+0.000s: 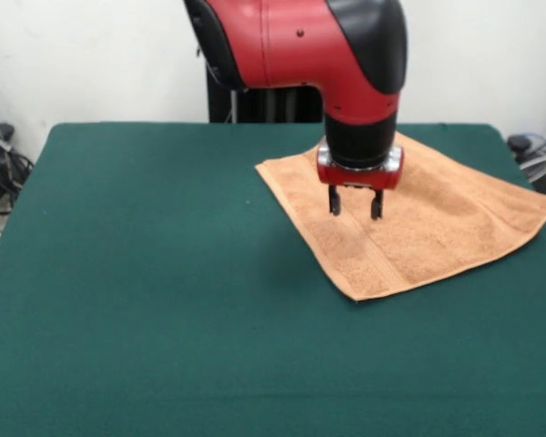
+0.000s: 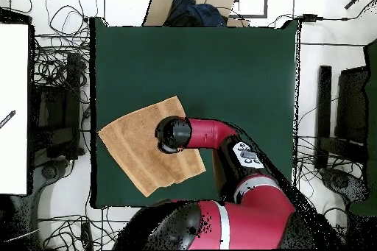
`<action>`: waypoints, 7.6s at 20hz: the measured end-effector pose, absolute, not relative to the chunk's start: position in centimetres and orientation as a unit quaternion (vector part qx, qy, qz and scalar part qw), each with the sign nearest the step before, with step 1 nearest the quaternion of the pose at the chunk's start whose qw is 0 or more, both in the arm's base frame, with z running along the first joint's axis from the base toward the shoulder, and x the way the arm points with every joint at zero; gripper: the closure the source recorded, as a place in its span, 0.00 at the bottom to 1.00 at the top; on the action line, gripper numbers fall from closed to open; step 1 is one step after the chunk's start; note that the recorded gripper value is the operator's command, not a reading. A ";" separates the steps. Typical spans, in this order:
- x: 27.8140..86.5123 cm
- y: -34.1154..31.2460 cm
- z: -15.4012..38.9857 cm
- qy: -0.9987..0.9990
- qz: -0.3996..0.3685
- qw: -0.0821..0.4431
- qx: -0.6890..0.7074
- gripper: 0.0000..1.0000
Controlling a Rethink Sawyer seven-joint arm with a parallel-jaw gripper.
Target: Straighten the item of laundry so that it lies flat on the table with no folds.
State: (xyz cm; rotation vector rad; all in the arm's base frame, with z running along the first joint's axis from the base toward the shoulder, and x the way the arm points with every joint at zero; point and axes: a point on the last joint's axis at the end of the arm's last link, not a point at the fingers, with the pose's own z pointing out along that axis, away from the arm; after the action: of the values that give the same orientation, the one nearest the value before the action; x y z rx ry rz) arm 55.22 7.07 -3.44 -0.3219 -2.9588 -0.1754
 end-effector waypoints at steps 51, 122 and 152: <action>59.0 5.9 -5.9 -0.981 -0.085 0.157 -0.076 0.00; 65.5 1.4 0.6 -0.997 -0.034 0.049 -0.055 1.00; 65.6 2.8 -0.1 -0.999 -0.022 0.021 -0.024 0.00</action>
State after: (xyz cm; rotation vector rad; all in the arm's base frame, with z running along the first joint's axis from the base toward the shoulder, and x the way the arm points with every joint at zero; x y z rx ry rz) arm 65.63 2.81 -0.09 -0.0750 -3.0986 -0.0673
